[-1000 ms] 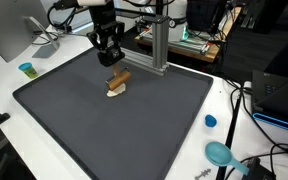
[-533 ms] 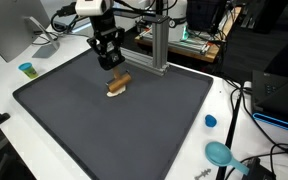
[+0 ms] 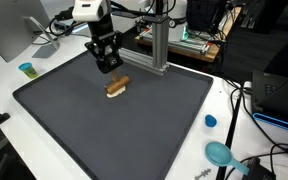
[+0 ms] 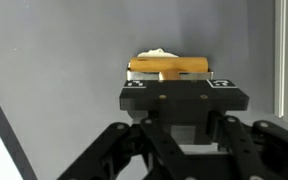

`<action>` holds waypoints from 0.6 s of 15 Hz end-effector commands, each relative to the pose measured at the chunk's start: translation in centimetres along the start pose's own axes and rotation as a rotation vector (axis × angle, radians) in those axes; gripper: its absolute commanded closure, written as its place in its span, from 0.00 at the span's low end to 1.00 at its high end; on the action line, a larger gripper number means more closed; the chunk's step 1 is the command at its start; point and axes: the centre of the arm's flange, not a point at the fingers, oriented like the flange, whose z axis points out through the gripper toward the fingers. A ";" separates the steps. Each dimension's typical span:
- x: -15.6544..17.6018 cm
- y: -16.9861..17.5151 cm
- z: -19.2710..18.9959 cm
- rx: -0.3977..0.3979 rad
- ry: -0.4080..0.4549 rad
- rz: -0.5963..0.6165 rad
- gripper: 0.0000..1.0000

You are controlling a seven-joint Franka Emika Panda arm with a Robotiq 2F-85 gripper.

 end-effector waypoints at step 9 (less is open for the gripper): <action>1.3 1.2 4.8 -0.011 0.129 -0.153 0.78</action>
